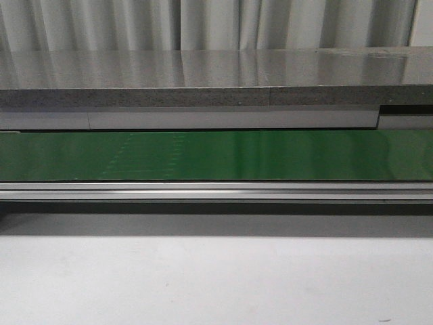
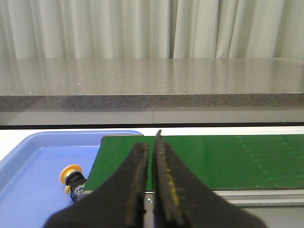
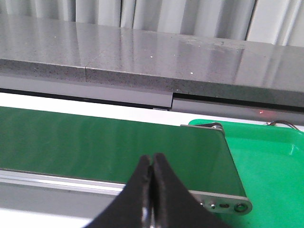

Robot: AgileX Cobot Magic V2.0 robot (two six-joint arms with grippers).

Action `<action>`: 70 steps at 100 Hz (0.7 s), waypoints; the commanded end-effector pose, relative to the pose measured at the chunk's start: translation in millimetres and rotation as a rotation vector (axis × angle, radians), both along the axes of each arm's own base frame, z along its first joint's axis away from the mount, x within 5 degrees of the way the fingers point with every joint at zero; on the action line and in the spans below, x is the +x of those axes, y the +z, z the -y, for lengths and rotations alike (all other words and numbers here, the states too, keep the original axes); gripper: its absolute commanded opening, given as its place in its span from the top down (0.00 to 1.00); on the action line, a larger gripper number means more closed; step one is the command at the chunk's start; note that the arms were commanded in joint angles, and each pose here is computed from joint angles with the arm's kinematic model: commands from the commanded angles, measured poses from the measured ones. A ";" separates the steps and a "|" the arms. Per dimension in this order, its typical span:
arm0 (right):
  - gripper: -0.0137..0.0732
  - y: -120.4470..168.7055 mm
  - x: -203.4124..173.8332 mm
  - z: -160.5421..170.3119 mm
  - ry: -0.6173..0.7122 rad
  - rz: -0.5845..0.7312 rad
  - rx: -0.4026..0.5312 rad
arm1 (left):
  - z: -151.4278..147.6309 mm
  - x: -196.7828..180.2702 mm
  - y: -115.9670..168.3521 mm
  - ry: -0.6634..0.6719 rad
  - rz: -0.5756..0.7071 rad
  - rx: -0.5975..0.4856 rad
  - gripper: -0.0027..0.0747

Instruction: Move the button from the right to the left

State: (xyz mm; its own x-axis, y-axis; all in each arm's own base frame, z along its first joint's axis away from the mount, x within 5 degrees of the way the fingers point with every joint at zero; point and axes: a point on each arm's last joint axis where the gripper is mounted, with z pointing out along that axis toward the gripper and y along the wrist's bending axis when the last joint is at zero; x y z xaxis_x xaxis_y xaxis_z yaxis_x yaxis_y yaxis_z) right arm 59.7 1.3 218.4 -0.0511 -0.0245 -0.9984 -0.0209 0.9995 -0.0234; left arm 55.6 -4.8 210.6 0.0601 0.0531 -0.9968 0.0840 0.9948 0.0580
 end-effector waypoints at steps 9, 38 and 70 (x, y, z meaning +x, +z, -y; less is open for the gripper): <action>0.92 -1.3 -5.5 0.5 -0.005 0.132 -0.002 | 0.0 -1.5 -4.5 -0.002 0.074 -0.026 0.96; 0.92 -17.1 -4.0 0.5 -0.006 0.099 0.009 | 0.0 -1.5 -4.5 -0.002 0.074 -0.026 0.96; 0.92 -17.0 -4.0 0.5 -0.006 0.101 0.015 | 0.0 -1.5 -4.5 -0.002 0.074 -0.026 0.96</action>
State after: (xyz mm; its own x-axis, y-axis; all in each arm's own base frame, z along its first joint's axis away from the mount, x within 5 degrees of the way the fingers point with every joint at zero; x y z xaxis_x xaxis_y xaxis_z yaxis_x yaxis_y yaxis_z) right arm 56.9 1.1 192.8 -0.0545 -0.0074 -0.9985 -0.0179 0.9998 -0.0064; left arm 55.6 -4.7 210.8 0.0623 0.0530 -0.9967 0.0823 0.9949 0.0580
